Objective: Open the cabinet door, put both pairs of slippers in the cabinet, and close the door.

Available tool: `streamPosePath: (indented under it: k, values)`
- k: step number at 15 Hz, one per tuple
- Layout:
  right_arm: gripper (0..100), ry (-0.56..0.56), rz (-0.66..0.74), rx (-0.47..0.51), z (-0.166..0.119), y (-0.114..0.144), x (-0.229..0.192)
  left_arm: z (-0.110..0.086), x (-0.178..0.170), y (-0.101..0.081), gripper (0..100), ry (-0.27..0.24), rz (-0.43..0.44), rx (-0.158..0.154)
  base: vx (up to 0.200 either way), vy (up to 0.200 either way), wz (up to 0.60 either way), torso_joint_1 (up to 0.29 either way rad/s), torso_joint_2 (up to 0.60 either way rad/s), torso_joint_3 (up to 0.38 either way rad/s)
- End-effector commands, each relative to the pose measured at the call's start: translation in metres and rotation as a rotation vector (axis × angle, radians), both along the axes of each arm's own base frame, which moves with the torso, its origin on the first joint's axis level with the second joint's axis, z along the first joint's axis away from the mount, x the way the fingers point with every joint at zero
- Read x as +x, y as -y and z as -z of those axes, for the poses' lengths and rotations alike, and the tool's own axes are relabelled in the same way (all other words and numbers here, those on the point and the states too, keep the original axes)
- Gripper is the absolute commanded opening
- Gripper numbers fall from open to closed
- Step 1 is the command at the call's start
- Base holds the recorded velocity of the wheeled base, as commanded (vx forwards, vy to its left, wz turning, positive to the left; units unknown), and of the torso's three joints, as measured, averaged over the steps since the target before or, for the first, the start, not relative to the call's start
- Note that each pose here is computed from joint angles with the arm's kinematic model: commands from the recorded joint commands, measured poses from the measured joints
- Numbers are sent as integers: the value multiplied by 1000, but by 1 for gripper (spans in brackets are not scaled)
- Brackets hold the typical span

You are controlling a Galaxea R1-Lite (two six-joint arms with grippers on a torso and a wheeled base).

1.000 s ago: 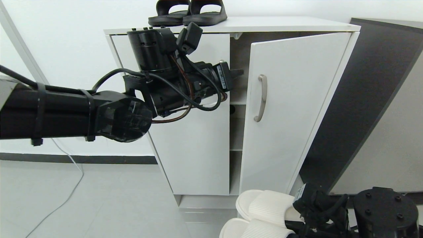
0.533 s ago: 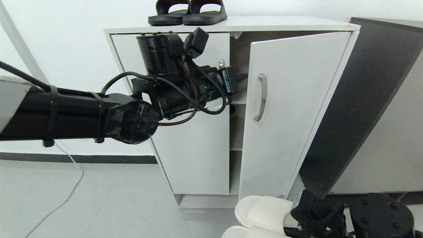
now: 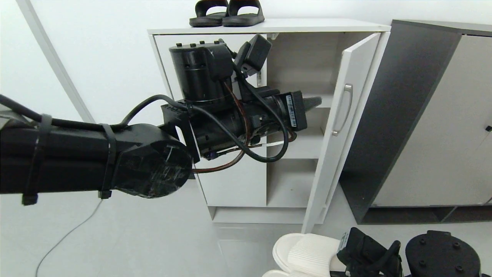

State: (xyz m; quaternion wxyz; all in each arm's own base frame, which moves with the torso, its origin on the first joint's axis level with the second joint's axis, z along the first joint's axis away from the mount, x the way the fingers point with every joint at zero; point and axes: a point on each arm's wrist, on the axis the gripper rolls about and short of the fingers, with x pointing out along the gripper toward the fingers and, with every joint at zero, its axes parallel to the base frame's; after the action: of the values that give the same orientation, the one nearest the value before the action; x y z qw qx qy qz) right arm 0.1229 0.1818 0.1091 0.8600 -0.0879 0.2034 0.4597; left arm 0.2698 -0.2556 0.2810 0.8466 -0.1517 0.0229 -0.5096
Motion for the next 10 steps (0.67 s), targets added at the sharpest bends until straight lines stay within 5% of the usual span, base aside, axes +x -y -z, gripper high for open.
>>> streamPosePath:
  k: [1, 4, 7, 9, 10]
  values:
    - [0, 8, 23, 32, -5, -7, 8, 0, -5, -1, 0, 9, -5, -6, 0, 0, 0, 0, 0, 0]
    - [0, 5, 182, 127, -18, -25, 29, 0, -3, -45, 0, 16, -196, -10, 0, 0, 0, 0, 0, 0]
    - [0, 107, 540, 96, -10, -55, 85, -2, -58, -140, 0, 89, -563, 140, 0, 0, 0, 0, 0, 0]
    - [0, 135, 634, 110, -10, -61, 114, 7, -119, -187, 0, 27, -810, 237, 0, 0, 0, 0, 0, 0]
    - [0, 153, 683, 117, -11, -62, 126, 20, -155, -206, 0, -5, -868, 280, 0, 0, 0, 0, 0, 0]
